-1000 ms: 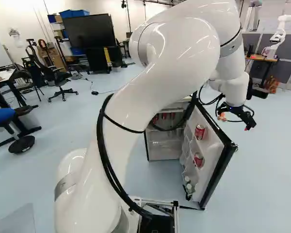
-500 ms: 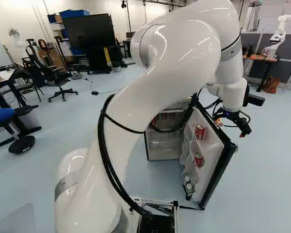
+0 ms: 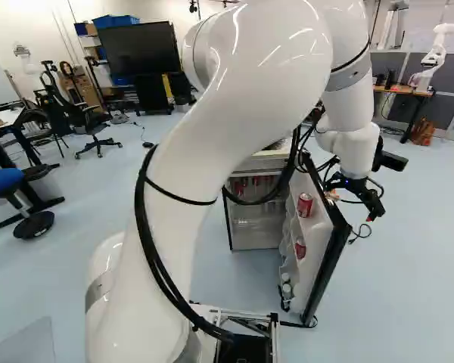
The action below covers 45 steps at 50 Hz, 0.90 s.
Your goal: Grab a drink from the fridge
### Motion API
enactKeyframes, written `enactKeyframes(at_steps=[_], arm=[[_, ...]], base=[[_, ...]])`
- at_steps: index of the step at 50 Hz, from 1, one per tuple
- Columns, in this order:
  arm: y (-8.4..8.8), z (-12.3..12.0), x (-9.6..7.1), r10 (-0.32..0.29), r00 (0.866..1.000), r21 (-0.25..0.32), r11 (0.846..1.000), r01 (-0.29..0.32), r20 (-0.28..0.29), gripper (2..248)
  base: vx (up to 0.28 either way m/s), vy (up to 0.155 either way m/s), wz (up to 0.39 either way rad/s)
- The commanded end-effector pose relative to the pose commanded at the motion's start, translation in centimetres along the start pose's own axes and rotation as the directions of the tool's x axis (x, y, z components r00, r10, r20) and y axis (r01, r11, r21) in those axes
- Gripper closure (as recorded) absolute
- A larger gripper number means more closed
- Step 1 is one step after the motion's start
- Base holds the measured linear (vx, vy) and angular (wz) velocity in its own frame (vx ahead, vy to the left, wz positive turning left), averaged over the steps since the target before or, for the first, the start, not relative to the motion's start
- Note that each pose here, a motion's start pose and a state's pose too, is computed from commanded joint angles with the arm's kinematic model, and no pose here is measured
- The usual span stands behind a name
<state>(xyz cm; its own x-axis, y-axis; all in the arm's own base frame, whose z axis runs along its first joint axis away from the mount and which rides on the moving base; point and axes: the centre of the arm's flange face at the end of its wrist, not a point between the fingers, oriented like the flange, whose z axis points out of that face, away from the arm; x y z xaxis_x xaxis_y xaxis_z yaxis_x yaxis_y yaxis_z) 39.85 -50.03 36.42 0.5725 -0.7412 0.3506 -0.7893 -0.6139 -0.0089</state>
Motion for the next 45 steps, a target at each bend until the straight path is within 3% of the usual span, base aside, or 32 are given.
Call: enactKeyframes(at_steps=[17, 45], arm=[[-0.8, -1.2, -2.9, -0.017, 0.999, 0.003, 1.0, 0.017, 0.029, 3], [-2.3, -3.2, -7.4, -0.114, 0.993, -0.004, 0.993, 0.114, 0.044, 3]], base=[[0.0, 0.0, 0.0], [0.0, 0.0, 0.0]])
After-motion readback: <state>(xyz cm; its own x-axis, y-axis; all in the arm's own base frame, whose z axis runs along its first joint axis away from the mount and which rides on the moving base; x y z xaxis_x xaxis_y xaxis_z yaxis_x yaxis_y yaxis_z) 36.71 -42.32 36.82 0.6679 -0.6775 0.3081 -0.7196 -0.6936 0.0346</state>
